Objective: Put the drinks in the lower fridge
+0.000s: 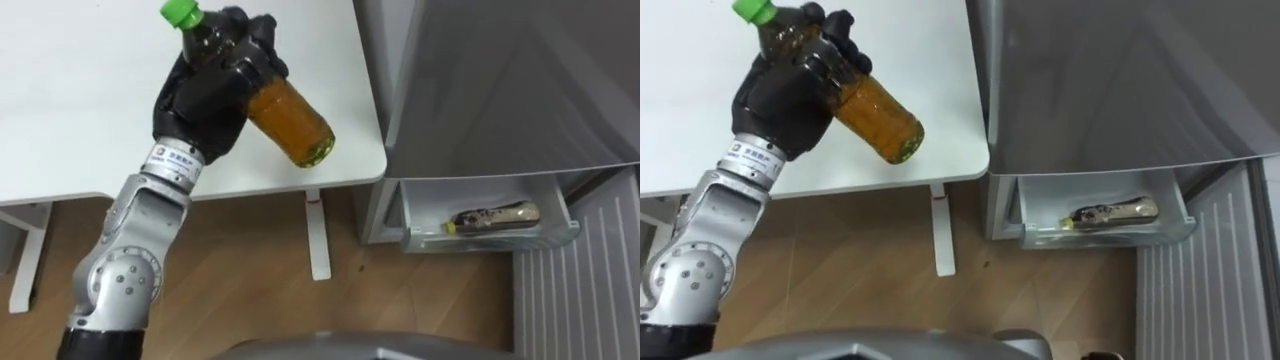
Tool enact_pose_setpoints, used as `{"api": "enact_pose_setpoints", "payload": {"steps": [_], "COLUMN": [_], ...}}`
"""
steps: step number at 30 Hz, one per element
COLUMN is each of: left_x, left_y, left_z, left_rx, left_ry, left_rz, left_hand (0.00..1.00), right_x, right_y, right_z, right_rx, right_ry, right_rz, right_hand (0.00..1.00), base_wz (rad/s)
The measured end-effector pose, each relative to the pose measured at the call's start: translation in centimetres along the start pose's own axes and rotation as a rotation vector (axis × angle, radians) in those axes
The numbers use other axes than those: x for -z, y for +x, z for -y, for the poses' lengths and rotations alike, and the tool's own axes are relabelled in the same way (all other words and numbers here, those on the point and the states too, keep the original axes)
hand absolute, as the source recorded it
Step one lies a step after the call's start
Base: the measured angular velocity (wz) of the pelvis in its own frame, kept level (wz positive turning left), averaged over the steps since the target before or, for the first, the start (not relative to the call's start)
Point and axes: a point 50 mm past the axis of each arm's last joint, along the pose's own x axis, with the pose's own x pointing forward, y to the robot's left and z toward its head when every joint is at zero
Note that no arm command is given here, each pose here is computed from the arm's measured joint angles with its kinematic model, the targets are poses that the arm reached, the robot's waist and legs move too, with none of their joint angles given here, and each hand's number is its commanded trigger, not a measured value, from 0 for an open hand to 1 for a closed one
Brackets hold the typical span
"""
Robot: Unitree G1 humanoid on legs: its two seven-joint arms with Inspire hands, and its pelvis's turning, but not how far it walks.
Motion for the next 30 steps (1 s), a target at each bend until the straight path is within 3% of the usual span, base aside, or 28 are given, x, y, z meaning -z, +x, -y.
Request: {"api": "enact_pose_setpoints", "payload": {"steps": [13,22,30], "left_x": [2.6,5.9,7.3], "left_y": [-0.9,-2.1,-3.0], "left_z": [-1.9,-2.4,-2.9], "left_rx": [-0.065,-0.072,-0.091], "left_ry": [-0.107,-0.143,-0.097], "left_rz": [-0.106,-0.255,-0.360], "left_hand": [1.00,1.00,1.00], "right_x": [-0.1,-0.9,-2.3], "right_y": [0.0,-0.2,-0.4], "right_z": [0.3,2.1,2.6], "right_rx": [0.027,0.198,0.268], "right_ry": [-0.014,-0.275,-0.266], "right_rz": [-0.013,-0.004,0.036], "right_hand": [0.00,0.00,0.00], "base_wz": [0.01,0.00,0.00]}}
